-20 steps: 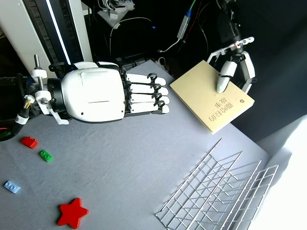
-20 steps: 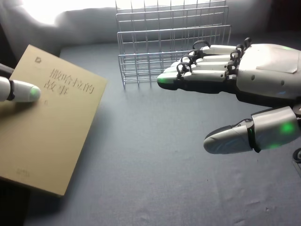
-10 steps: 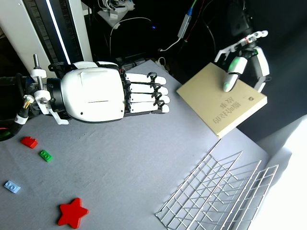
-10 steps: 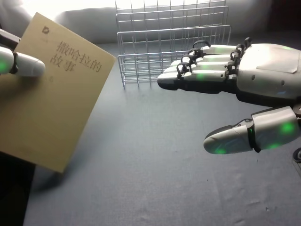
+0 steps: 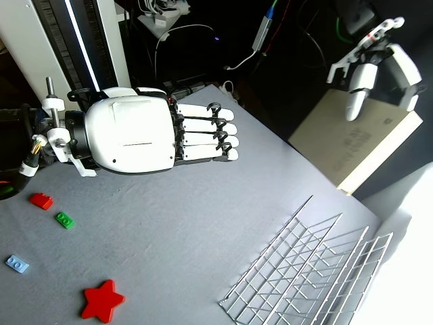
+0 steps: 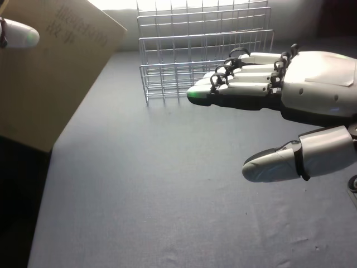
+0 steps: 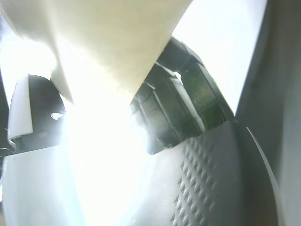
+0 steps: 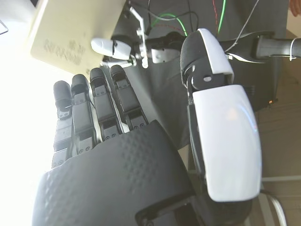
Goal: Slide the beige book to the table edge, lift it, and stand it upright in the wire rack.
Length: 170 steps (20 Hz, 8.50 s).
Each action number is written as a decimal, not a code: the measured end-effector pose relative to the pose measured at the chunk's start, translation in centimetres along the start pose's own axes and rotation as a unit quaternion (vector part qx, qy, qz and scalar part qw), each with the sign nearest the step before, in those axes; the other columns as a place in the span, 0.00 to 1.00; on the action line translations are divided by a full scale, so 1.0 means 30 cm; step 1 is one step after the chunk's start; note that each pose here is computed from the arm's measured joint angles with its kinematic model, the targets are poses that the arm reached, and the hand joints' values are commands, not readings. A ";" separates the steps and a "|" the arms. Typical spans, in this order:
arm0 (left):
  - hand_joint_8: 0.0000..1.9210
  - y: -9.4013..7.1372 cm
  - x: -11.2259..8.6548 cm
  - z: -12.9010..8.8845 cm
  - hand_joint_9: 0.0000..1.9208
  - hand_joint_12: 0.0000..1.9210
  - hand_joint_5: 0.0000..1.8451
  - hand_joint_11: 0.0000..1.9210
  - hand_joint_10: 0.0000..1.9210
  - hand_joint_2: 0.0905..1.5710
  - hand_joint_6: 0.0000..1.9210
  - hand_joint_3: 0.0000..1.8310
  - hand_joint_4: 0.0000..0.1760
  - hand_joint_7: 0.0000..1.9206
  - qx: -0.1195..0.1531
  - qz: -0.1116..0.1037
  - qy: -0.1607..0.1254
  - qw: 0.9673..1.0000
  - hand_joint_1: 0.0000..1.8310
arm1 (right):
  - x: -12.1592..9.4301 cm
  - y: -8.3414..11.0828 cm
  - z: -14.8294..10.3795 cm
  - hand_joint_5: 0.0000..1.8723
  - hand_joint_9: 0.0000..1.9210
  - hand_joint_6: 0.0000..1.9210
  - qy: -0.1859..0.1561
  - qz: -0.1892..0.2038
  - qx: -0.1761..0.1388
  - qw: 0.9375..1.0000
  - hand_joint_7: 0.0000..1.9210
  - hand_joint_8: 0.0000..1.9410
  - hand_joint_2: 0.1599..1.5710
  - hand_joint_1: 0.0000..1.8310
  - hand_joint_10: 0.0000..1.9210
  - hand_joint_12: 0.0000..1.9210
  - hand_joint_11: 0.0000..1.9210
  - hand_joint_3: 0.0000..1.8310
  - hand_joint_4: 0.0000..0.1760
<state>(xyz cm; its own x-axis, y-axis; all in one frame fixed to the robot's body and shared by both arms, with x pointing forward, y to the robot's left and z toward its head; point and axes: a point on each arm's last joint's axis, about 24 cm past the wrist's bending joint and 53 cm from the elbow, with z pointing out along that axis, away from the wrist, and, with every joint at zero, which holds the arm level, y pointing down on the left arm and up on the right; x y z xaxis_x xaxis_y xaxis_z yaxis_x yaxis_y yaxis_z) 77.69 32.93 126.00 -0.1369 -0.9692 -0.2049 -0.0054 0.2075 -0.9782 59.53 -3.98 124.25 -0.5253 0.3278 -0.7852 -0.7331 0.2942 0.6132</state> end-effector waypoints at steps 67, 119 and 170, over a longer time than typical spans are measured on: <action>0.71 -0.284 0.325 0.129 0.46 0.91 0.46 0.34 0.77 0.73 0.52 0.00 0.00 0.48 0.354 -0.313 0.042 0.880 0.68 | 0.013 0.016 0.001 0.04 0.09 0.00 0.007 -0.016 -0.009 1.000 0.08 0.00 0.71 0.04 0.00 0.19 0.00 0.00 0.00; 0.68 -0.316 0.447 0.135 0.47 0.88 0.46 0.34 0.74 0.72 0.52 0.00 0.00 0.49 0.369 -0.344 0.082 0.859 0.68 | -0.099 -0.213 -0.290 0.04 0.09 0.00 -0.006 0.007 0.141 0.990 0.08 0.00 0.71 0.05 0.00 0.22 0.00 0.00 0.00; 0.70 -0.188 0.424 0.196 0.46 0.89 0.47 0.35 0.75 0.72 0.50 0.00 0.00 0.48 0.366 -0.415 0.059 0.831 0.68 | -0.241 -0.258 -0.403 0.05 0.10 0.00 -0.073 0.065 0.166 0.981 0.08 0.00 0.72 0.06 0.00 0.25 0.00 0.00 0.00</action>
<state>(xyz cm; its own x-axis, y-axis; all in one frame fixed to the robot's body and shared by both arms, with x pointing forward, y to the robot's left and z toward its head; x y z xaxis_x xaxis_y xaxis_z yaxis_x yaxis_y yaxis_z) 81.79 18.65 128.71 -0.4833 -0.7092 0.5133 0.4510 -0.7042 -0.5483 63.79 -19.50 124.14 -0.5203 0.5000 -0.6923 -0.4703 0.5088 0.7210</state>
